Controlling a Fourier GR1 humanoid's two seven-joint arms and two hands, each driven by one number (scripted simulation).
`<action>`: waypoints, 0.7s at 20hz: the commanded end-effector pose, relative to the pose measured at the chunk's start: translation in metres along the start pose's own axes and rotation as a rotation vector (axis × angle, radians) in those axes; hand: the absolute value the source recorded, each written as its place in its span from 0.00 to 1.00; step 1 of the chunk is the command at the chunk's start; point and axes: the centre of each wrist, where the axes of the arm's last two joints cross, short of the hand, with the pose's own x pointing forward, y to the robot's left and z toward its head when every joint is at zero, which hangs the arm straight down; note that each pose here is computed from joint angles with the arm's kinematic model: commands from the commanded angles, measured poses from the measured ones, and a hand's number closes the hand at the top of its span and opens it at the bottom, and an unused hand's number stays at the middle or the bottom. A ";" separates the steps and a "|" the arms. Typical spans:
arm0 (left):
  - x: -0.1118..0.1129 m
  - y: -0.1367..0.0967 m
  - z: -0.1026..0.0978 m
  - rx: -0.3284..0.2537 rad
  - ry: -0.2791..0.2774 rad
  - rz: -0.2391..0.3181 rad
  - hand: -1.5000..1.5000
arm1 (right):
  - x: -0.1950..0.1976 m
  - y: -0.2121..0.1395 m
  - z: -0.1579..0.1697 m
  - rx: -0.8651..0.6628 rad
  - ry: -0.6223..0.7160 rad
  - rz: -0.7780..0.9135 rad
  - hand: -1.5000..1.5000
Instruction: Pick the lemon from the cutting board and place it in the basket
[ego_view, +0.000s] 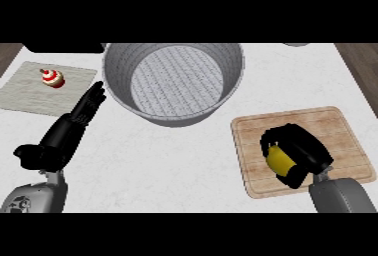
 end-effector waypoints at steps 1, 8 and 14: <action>0.002 -0.003 -0.004 -0.030 0.000 0.007 0.50 | 0.097 0.032 -0.053 -0.013 -0.009 0.018 1.00; 0.004 -0.009 -0.014 -0.066 -0.027 0.016 0.50 | 0.165 0.048 -0.062 0.013 0.058 -0.093 1.00; 0.007 -0.016 -0.020 -0.072 -0.019 0.011 0.50 | 0.230 0.029 -0.043 -0.250 -0.045 -0.389 1.00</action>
